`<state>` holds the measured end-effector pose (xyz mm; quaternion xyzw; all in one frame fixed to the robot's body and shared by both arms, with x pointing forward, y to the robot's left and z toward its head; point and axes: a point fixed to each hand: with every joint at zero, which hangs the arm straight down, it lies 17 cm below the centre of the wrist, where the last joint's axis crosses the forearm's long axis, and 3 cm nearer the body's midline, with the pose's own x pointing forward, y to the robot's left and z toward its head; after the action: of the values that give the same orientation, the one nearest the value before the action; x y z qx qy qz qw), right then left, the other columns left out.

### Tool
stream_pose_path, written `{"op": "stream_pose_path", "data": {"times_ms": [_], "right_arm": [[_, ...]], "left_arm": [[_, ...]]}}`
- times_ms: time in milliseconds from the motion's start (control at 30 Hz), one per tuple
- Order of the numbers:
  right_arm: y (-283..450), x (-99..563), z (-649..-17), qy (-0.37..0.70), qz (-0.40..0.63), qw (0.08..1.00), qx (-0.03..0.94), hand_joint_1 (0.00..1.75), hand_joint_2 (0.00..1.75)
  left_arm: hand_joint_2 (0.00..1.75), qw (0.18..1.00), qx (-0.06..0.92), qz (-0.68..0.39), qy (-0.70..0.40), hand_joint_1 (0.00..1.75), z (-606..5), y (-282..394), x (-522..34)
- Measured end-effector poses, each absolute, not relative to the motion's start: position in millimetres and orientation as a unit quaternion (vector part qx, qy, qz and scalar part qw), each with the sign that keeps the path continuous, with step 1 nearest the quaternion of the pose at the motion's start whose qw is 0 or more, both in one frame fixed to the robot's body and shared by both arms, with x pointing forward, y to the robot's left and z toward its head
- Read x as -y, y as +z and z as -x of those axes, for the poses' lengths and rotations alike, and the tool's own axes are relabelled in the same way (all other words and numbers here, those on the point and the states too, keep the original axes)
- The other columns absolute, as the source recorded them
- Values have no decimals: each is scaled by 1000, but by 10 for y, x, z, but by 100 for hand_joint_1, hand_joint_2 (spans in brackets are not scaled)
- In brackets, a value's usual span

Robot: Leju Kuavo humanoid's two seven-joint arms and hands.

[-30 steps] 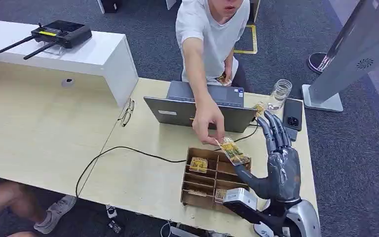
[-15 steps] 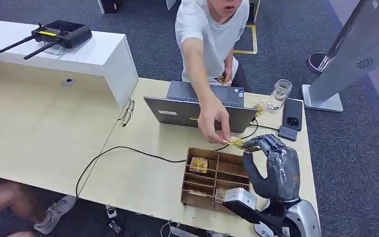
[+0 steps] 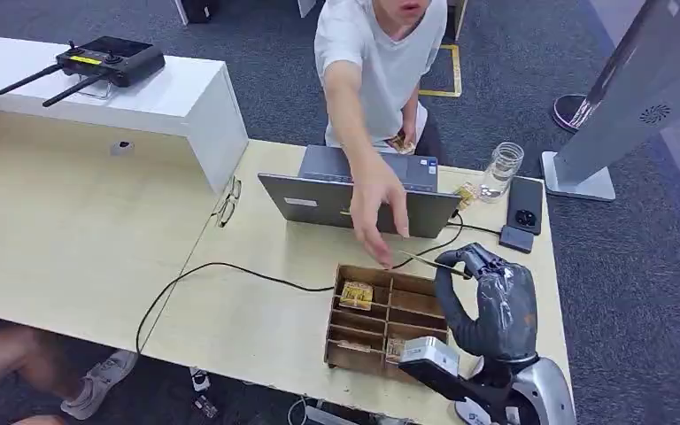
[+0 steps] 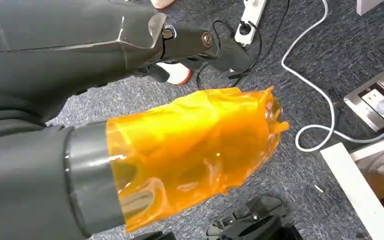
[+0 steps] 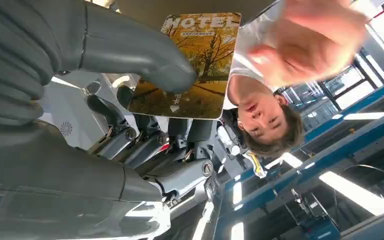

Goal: Pass the card to the sensor for recognition and then transmit it.

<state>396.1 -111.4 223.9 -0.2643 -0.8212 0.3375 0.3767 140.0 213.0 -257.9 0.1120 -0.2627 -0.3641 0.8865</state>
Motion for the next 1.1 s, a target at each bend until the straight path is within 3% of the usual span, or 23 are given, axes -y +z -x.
{"op": "stream_pose_path", "data": {"times_ms": [67, 133, 433, 833, 1100], "right_arm": [[2239, 1114, -3961, 337, 264, 377, 821, 159, 175], [2239, 1114, -3961, 337, 264, 377, 821, 175, 175], [2163, 1108, -3935, 330, 237, 399, 822, 175, 175], [1935, 1470, -3395, 185, 5, 517, 836, 175, 175], [1572, 1924, -3059, 104, -70, 597, 793, 175, 175]], "left_arm": [[0, 887, 263, -112, -364, 0, -1400, -2579, -2130], [0, 886, 263, -112, -364, 0, -1401, -2578, -2130], [0, 889, 263, -114, -356, 0, -1398, -2577, -2144], [0, 904, 272, -133, -302, 0, -1249, -2578, -2265], [0, 910, 269, -138, -284, 0, -1203, -2584, -2310]]}}
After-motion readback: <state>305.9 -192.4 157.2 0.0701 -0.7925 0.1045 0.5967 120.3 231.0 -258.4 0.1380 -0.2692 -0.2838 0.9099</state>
